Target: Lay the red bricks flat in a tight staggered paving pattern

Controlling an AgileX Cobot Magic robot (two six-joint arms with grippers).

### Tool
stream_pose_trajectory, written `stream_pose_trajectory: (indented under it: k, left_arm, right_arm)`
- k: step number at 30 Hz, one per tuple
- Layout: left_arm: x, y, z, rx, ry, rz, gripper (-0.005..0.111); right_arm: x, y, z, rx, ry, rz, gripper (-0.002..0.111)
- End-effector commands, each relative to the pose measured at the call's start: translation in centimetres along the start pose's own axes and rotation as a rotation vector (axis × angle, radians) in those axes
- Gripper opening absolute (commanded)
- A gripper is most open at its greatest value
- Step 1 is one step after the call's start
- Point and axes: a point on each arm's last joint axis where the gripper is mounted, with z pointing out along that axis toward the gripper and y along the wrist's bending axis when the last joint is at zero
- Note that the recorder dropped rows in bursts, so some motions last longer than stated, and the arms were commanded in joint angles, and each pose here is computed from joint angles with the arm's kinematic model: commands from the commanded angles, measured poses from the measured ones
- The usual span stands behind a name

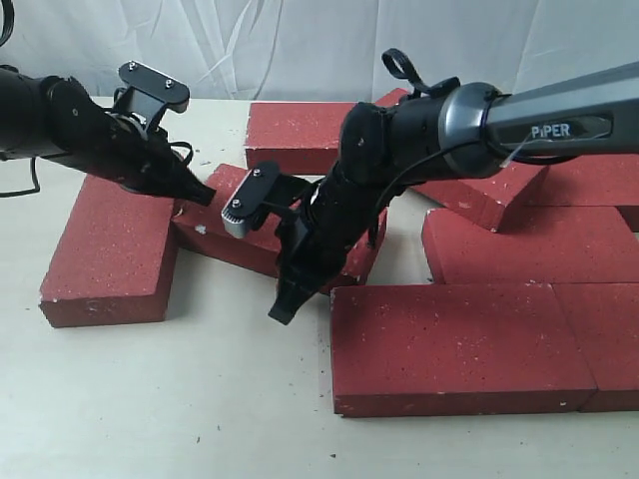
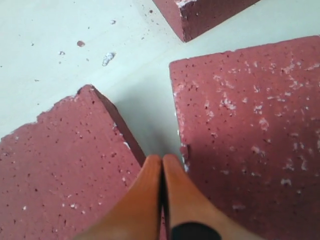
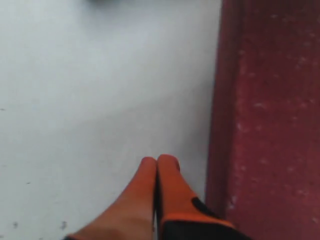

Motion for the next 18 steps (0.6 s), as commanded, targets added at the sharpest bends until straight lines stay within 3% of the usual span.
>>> stream_pose_trajectory:
  k: [1, 12, 18]
  left_arm:
    - [0.0, 0.2, 0.3, -0.009, -0.01, -0.016, 0.0]
    - [0.0, 0.2, 0.3, -0.009, -0.009, -0.016, 0.0]
    - [0.1, 0.1, 0.8, 0.0, 0.001, -0.046, 0.0]
  right_arm:
    - [0.3, -1.4, 0.1, 0.106, 0.025, 0.018, -0.001]
    - [1.8, -4.4, -0.9, 0.198, 0.019, 0.132, -0.001]
    - [1.7, -4.4, -0.9, 0.203, 0.009, 0.133, -0.001]
